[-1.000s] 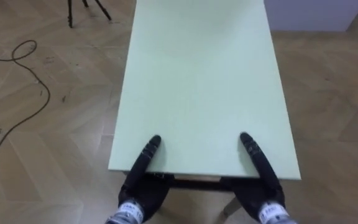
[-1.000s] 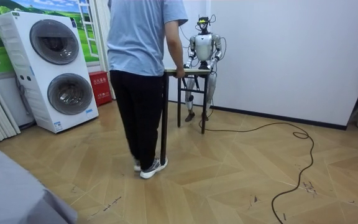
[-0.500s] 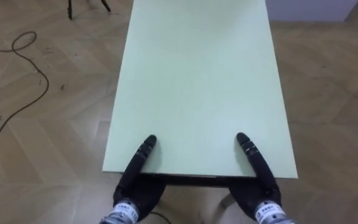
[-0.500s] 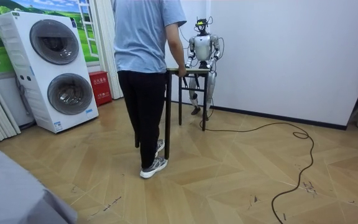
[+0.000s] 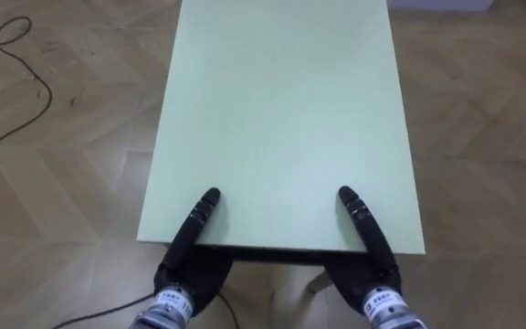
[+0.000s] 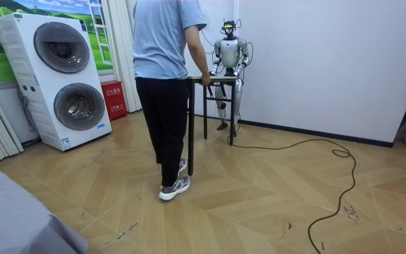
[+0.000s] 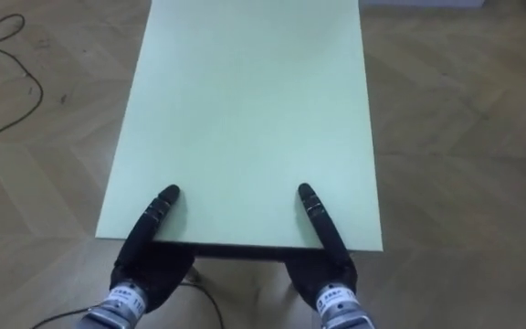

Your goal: Move table with human

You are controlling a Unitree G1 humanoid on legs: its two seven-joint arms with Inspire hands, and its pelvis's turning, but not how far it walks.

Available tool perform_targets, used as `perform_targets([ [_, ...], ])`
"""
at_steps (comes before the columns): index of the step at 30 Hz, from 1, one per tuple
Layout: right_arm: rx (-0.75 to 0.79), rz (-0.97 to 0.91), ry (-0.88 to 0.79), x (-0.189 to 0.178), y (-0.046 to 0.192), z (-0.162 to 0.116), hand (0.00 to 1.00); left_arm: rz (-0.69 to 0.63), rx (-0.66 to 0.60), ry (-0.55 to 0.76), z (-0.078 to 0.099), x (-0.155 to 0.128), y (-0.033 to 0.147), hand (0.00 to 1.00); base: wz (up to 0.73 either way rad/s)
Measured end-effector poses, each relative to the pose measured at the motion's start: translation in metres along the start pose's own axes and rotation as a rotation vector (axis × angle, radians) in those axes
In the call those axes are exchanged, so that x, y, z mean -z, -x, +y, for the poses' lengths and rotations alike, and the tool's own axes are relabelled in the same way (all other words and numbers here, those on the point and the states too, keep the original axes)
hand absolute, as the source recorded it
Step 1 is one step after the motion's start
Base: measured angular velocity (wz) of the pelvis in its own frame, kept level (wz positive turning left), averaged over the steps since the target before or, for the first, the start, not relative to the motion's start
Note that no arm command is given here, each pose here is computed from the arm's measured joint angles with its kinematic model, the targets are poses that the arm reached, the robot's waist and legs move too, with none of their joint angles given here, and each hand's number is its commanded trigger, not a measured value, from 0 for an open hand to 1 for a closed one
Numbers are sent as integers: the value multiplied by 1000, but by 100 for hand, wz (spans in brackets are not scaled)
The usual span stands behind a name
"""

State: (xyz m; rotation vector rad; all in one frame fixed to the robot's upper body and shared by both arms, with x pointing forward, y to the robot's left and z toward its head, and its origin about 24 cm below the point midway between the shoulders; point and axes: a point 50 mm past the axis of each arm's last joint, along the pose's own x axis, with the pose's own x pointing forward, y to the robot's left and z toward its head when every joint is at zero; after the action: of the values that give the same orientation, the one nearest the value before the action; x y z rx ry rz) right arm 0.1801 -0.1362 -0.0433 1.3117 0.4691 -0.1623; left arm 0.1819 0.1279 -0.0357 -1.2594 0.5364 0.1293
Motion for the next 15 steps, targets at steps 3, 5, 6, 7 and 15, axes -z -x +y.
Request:
perform_targets([
  [3, -11, -3, -4, -2, -1, 2, 100, 5, 6, 17, -2, 2, -1, 100, 22],
  [5, -8, -2, -3, -2, -1, 1, 100, 6, 4, 14, -1, 1, -1, 100, 8],
  [6, -8, -1, -5, -2, -1, 1, 100, 6, 4, 13, -1, 1, -1, 100, 4],
  [7, -6, -1, -4, -2, -1, 1, 100, 7, 2, 16, -1, 2, -1, 100, 0],
  [15, 9, 6, 30, -4, 1, -2, 100, 16, -23, 51, 6, 9, 3, 100, 6],
])
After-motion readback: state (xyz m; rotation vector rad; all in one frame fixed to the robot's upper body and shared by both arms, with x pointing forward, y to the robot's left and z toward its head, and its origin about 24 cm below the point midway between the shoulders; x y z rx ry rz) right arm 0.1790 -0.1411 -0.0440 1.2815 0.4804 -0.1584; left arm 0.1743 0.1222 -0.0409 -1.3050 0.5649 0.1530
